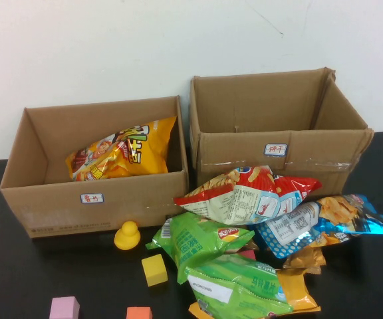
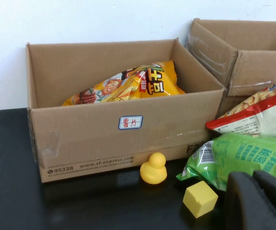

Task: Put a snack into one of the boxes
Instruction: Pick up the biscuit

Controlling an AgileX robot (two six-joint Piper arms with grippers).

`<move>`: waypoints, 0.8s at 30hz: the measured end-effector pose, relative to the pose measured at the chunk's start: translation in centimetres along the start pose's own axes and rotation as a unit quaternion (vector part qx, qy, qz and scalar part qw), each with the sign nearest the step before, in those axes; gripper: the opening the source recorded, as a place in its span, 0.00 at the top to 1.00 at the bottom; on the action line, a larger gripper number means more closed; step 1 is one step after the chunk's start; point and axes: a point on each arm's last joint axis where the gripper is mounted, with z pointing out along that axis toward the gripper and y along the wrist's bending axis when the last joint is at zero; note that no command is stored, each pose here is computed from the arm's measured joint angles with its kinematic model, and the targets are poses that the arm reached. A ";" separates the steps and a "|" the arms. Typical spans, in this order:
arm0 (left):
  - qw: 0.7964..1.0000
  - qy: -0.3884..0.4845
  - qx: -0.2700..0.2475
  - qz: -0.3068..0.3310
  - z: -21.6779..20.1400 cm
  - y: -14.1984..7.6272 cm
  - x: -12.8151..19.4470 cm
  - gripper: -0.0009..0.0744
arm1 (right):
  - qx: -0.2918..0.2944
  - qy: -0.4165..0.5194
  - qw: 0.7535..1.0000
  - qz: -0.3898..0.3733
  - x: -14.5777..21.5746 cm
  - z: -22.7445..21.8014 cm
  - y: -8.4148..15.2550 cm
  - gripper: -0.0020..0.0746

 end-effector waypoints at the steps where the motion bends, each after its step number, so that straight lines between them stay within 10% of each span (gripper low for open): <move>1: 1.000 0.000 0.000 0.000 0.0 0.0 0.0 0.99 | -0.005 0.019 1.000 -0.011 -0.4 0.3 -0.1 0.98; 11: 1.000 0.001 0.000 -0.001 0.0 0.0 0.0 0.99 | 0.018 0.227 0.973 -0.035 -1.7 7.1 0.1 0.98; 24: 1.000 0.003 0.001 -0.002 0.0 0.0 0.1 0.99 | 0.025 0.263 0.963 0.052 -0.7 16.5 0.7 0.98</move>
